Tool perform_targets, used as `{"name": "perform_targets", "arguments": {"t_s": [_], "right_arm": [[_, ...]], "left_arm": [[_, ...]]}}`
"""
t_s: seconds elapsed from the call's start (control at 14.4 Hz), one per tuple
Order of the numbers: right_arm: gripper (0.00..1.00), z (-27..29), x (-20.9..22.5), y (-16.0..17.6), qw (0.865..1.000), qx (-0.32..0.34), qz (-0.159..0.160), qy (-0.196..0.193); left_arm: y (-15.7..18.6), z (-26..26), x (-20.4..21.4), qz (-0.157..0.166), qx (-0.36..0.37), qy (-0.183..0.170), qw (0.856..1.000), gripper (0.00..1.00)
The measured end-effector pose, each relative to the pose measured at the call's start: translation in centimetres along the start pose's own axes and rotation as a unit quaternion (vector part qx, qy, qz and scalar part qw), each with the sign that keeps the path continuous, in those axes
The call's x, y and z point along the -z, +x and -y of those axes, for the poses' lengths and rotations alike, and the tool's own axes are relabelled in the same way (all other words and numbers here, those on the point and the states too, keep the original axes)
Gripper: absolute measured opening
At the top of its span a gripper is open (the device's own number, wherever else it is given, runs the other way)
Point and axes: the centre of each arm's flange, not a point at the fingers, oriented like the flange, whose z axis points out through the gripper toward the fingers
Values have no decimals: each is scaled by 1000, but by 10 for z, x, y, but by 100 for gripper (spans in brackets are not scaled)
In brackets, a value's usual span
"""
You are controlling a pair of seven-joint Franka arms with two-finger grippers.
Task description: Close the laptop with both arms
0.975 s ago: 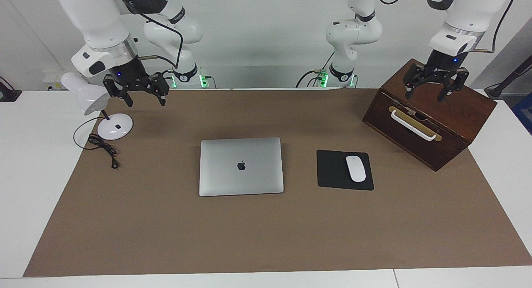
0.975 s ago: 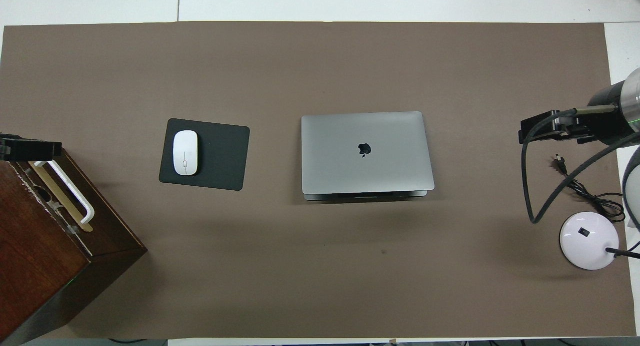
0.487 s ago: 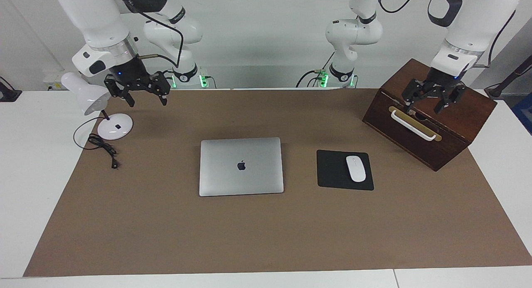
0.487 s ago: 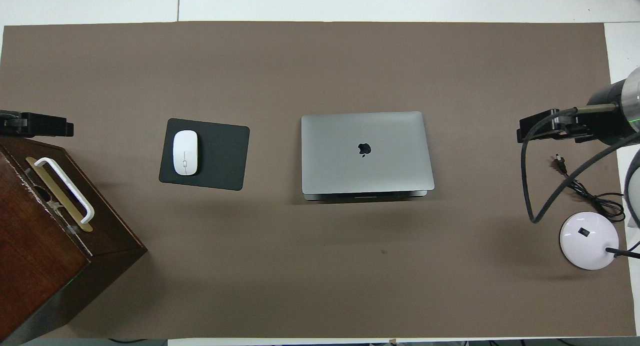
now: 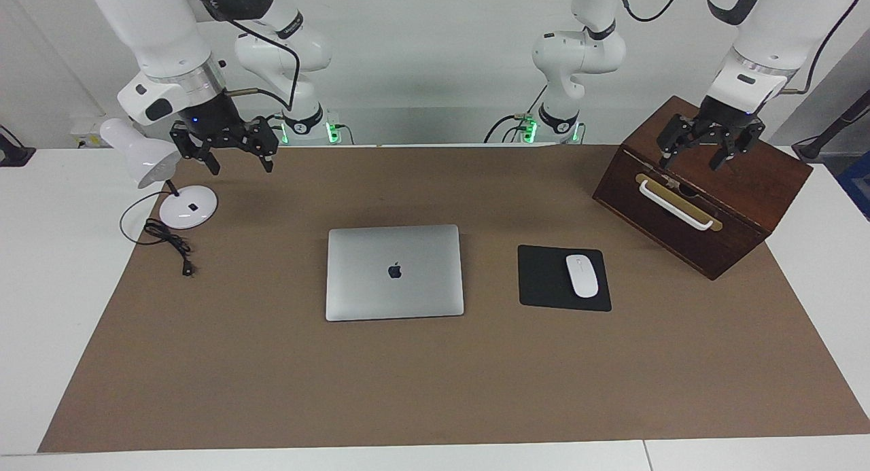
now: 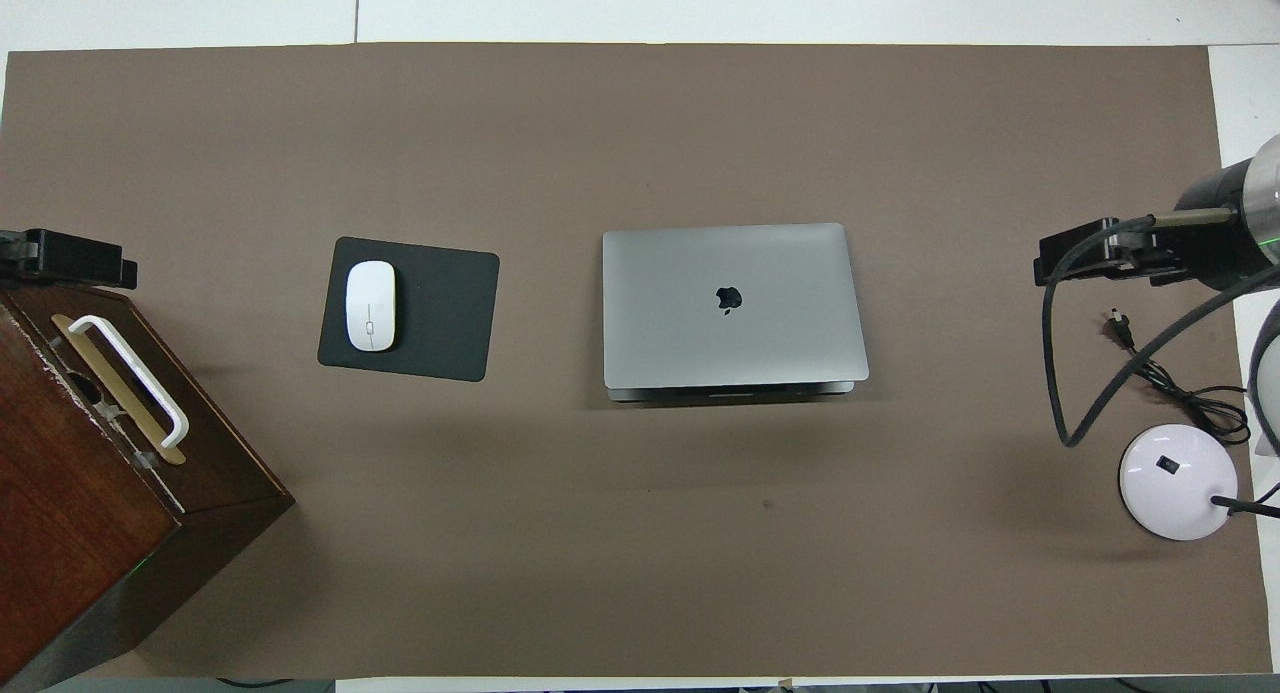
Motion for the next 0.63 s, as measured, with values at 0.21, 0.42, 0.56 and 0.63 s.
{"name": "perform_targets", "arguments": {"t_s": [0.21,0.42,0.56,0.63], "right_arm": [[100,0,0,0,1000,0,0,0],[100,0,0,0,1000,0,0,0],[100,0,0,0,1000,0,0,0],[100,0,0,0,1000,0,0,0]], "left_arm": [[-1,3,-1,6,7,2,1000,100],[-1,4,-1,6,8,2,1000,100],[-1,4,-1,6,8,2,1000,100],[-1,4,-1,7,8,2,1000,100]]}}
